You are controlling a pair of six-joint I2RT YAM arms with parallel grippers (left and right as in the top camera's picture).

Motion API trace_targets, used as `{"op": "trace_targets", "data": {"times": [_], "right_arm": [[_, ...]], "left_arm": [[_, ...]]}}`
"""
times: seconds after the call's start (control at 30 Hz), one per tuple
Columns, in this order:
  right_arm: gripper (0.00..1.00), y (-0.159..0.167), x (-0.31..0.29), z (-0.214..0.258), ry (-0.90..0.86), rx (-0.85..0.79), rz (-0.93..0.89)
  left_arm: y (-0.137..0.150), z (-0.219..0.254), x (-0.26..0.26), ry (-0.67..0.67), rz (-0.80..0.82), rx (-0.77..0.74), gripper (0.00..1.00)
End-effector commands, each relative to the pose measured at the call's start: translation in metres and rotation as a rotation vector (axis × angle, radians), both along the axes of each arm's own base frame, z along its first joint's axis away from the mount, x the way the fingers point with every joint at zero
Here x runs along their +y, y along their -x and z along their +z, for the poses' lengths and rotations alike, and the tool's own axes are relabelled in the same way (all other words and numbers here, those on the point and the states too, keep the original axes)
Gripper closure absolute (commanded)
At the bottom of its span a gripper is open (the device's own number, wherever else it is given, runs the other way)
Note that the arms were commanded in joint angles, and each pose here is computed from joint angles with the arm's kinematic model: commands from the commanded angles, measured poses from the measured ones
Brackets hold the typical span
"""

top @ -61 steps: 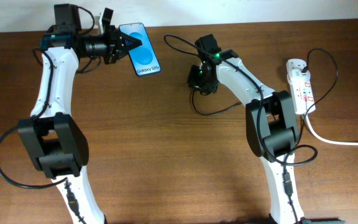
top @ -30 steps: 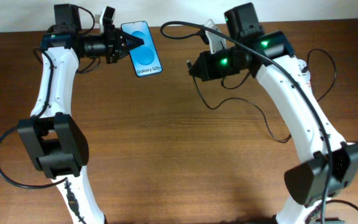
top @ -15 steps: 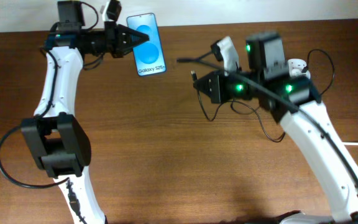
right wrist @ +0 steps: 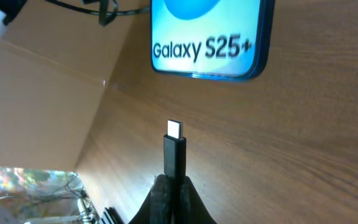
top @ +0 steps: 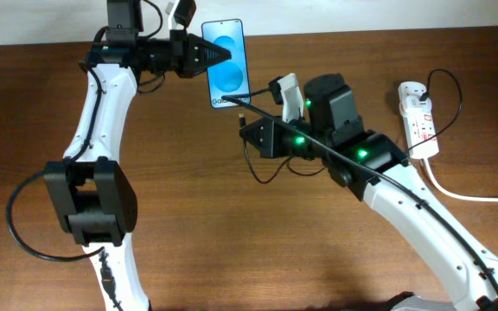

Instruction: Plug charger to phone and switch on socket

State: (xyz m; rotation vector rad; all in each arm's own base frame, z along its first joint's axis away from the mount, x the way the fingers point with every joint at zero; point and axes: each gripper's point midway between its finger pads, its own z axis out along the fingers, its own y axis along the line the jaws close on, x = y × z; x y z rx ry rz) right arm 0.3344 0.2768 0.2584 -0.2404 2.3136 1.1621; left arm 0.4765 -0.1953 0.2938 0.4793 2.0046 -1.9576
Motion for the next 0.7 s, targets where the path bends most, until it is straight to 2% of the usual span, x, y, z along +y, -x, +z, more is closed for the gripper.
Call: {"op": "trace_targets", "data": {"times": [0.0,0.2,0.33,0.67], "right_arm": [[0.96,0.0,0.003,-0.017,-0.004,0.038,-0.044],[0.96,-0.004,0.007,-0.019,-0.029,-0.036,-0.017],[0.96,-0.007,0.006,-0.016,-0.036,-0.063,-0.008],[0.96,-0.01,0.008,-0.005,-0.077,-0.095,0.012]], "left_arm": [[0.003,0.015,0.004,0.031,-0.024,-0.015,1.0],[0.003,0.016,0.004,0.03,-0.024,0.022,1.0],[0.003,0.016,0.004,0.027,-0.023,0.103,1.0],[0.008,0.016,-0.01,0.025,-0.052,0.101,1.0]]}}
